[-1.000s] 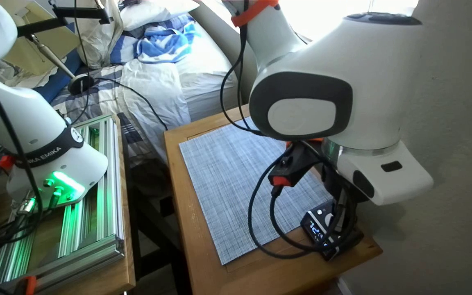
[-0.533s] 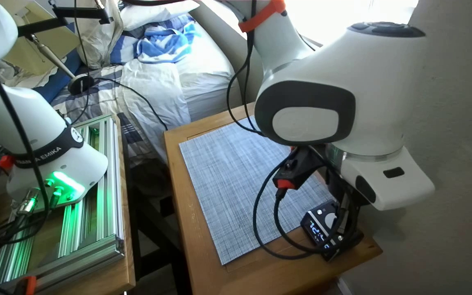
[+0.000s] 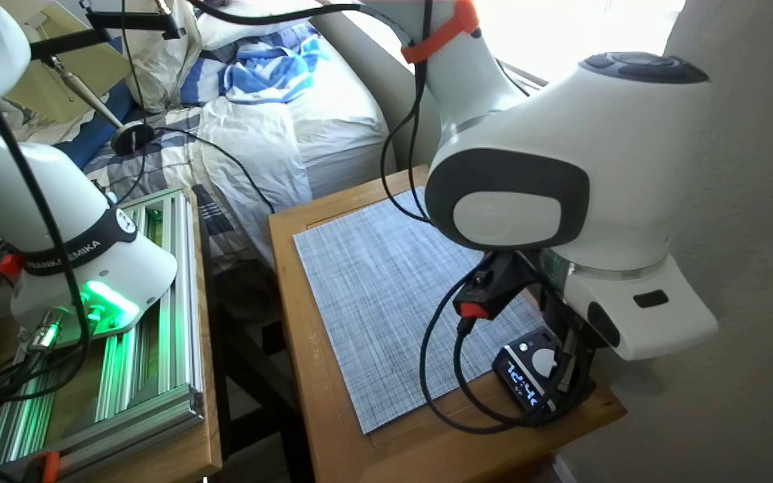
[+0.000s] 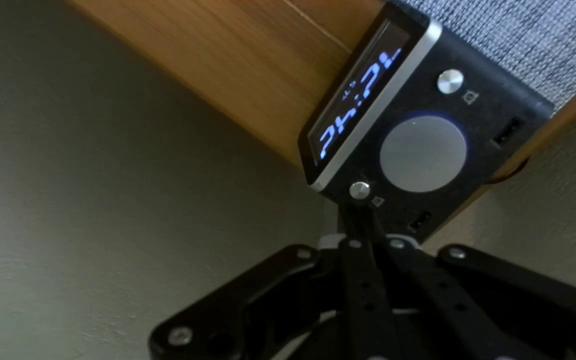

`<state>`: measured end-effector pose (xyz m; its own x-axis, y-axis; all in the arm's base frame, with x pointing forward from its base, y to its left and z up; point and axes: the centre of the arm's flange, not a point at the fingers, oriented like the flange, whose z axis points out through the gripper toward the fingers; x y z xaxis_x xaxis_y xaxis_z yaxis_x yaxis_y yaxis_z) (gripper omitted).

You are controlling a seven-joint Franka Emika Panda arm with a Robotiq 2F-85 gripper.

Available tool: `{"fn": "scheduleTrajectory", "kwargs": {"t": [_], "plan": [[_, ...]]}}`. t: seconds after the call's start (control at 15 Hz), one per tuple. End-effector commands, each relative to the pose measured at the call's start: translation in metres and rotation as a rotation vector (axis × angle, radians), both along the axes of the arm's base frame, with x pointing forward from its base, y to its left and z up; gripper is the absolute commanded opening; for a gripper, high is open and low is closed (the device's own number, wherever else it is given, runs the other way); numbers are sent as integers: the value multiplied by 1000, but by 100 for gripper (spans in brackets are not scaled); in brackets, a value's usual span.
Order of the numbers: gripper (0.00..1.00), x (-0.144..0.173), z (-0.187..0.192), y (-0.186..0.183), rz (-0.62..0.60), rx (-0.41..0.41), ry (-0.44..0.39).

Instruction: Press the right button on the alarm clock

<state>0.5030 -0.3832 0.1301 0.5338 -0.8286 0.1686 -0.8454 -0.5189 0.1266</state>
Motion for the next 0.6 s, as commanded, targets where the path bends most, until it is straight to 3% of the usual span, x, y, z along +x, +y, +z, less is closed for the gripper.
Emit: {"fn": "scheduleTrajectory", "kwargs": {"t": [0.0,0.53], "plan": [[0,6,-11,-10,-1,10,-25],[0,5,-18,-9,-21,27,-27]]}}
